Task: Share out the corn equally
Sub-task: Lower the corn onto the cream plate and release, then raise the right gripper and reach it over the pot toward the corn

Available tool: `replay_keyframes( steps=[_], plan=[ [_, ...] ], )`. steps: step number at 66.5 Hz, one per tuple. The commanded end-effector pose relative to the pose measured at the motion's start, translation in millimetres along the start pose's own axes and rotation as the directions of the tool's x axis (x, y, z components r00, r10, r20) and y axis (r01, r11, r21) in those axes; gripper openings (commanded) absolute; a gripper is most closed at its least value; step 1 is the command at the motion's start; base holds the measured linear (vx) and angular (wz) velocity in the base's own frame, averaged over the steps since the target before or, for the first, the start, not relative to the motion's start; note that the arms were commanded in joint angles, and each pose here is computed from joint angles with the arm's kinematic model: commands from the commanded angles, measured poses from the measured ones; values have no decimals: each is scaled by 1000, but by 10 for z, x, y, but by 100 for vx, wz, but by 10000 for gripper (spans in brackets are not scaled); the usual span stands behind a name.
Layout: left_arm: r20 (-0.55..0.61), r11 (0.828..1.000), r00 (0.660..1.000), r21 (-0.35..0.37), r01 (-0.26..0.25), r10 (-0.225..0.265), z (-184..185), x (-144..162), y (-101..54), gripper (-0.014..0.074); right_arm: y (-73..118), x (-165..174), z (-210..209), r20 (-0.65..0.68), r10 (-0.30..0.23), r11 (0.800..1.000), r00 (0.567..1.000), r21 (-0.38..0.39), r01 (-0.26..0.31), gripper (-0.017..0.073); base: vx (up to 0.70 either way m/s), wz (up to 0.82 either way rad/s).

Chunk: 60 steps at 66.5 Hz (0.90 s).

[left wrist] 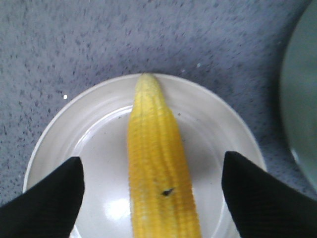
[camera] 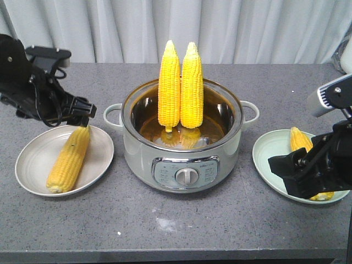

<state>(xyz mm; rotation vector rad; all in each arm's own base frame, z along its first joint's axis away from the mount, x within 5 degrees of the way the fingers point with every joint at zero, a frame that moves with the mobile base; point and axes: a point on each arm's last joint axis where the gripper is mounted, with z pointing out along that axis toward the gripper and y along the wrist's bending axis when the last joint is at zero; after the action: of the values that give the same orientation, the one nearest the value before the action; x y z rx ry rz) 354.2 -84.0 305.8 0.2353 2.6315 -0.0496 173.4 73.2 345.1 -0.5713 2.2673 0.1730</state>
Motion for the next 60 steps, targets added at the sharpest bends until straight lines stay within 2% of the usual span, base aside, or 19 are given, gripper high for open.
replay_keyframes(
  steps=[1, 6, 15, 22, 33, 38, 44, 60],
  plan=[
    [183, 998, 982, 33, -48, 41, -476, -92, -132, 559, -15, -100, -96, 89, -9, 1000, 996, 16, 8, 563, 0, 0],
    [231, 995, 970, 46, -86, 73, -600, -62, -220, 559, -15, -100, -96, 89, -9, 1000, 996, 16, 8, 563, 0, 0],
    [310, 990, 946, 66, -123, 97, -772, 66, -317, 559, -15, -100, -96, 89, -9, 1000, 996, 16, 8, 563, 0, 0],
    [366, 986, 924, 74, -148, 111, -899, 201, -338, 559, -15, -100, -96, 89, -9, 1000, 996, 16, 8, 563, 0, 0],
    [448, 968, 874, 63, -242, 189, -1057, 487, -380, 559, -15, -107, -97, 96, -9, 1000, 995, 17, 8, 563, 0, 0],
    [475, 963, 856, 60, -263, 204, -1092, 622, -379, 559, -17, -123, -98, 114, -10, 1000, 993, 19, 7, 563, 0, 0],
    [492, 962, 849, 74, -262, 193, -1123, 760, -372, 559, -18, -133, -99, 124, -10, 1000, 992, 21, 7, 563, 0, 0],
    [482, 962, 873, 193, -194, 80, -1174, 939, -395, 559, -17, -179, -106, 175, -2, 1000, 985, 18, -2, 563, 0, 0]
  ],
)
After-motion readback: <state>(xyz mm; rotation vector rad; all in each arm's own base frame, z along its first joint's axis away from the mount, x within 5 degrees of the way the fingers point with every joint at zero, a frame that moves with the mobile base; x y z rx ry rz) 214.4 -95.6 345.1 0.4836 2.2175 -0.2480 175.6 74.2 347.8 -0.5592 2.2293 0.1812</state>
